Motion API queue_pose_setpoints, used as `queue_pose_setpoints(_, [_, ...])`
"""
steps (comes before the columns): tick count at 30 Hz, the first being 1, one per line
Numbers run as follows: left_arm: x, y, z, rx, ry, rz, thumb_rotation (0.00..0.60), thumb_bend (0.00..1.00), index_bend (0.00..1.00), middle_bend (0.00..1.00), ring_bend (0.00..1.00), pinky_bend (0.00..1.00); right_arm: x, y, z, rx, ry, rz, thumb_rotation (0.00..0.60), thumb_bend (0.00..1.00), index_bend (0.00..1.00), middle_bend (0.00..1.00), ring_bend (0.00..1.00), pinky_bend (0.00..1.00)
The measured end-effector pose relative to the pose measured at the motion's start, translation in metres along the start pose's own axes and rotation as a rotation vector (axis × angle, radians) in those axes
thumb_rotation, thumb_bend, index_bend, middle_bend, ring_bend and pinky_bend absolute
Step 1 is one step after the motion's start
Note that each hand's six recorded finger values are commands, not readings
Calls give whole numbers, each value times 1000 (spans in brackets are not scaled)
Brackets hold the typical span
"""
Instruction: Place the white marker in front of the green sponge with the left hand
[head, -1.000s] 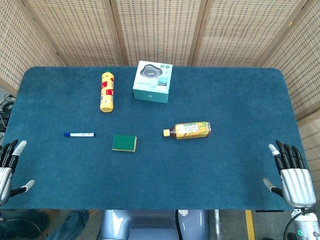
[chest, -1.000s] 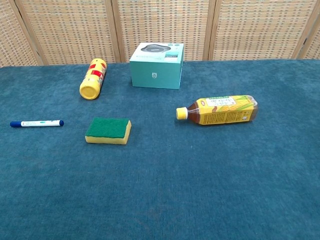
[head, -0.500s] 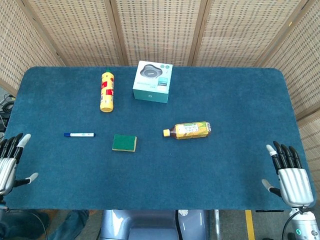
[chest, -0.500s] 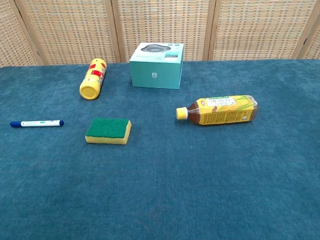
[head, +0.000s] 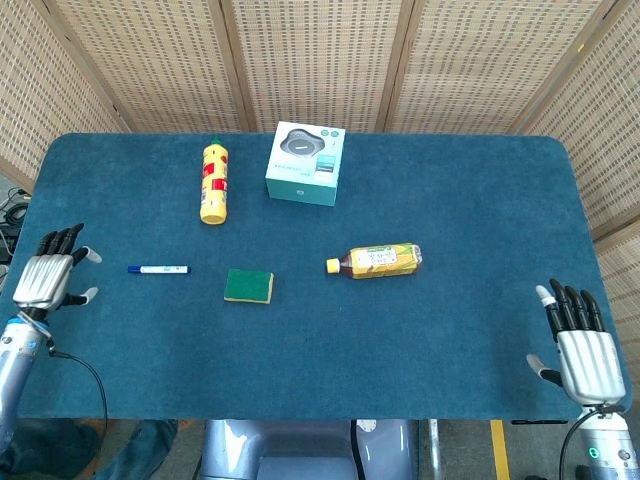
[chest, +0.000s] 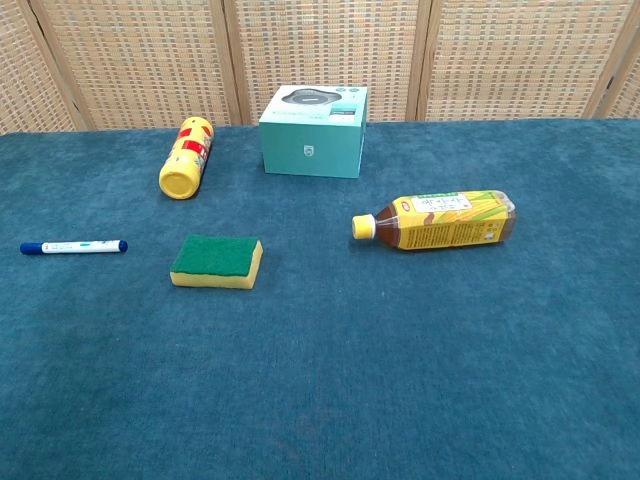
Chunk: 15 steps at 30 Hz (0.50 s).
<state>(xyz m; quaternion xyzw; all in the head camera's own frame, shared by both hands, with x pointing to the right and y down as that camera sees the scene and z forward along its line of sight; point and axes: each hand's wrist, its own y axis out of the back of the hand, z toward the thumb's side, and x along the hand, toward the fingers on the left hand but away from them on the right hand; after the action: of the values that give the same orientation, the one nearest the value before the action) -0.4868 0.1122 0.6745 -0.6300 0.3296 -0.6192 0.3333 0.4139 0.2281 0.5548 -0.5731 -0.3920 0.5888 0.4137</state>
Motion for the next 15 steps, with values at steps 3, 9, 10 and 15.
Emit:
queue_pose_setpoints(3, [17, -10, 1, -3, -2, -14, 600, 306, 426, 0, 0, 0, -1, -1, -2, 3, -10, 0, 600, 0, 28, 0, 0, 0])
queue_pose_setpoints(9, [42, -26, 7, -17, -8, -35, 600, 312, 449, 0, 0, 0, -2, -3, -4, 11, -19, 5, 600, 0, 28, 0, 0, 0])
queue_pose_setpoints(10, [45, -28, 9, -13, -11, -39, 600, 312, 448, 0, 0, 0, -2, -4, -4, 12, -19, 6, 600, 0, 28, 0, 0, 0])
queue_pose_setpoints(15, [58, -41, 16, 29, -14, -66, 600, 311, 449, 0, 0, 0, -2, -7, -3, 17, -17, 12, 600, 0, 29, 0, 0, 0])
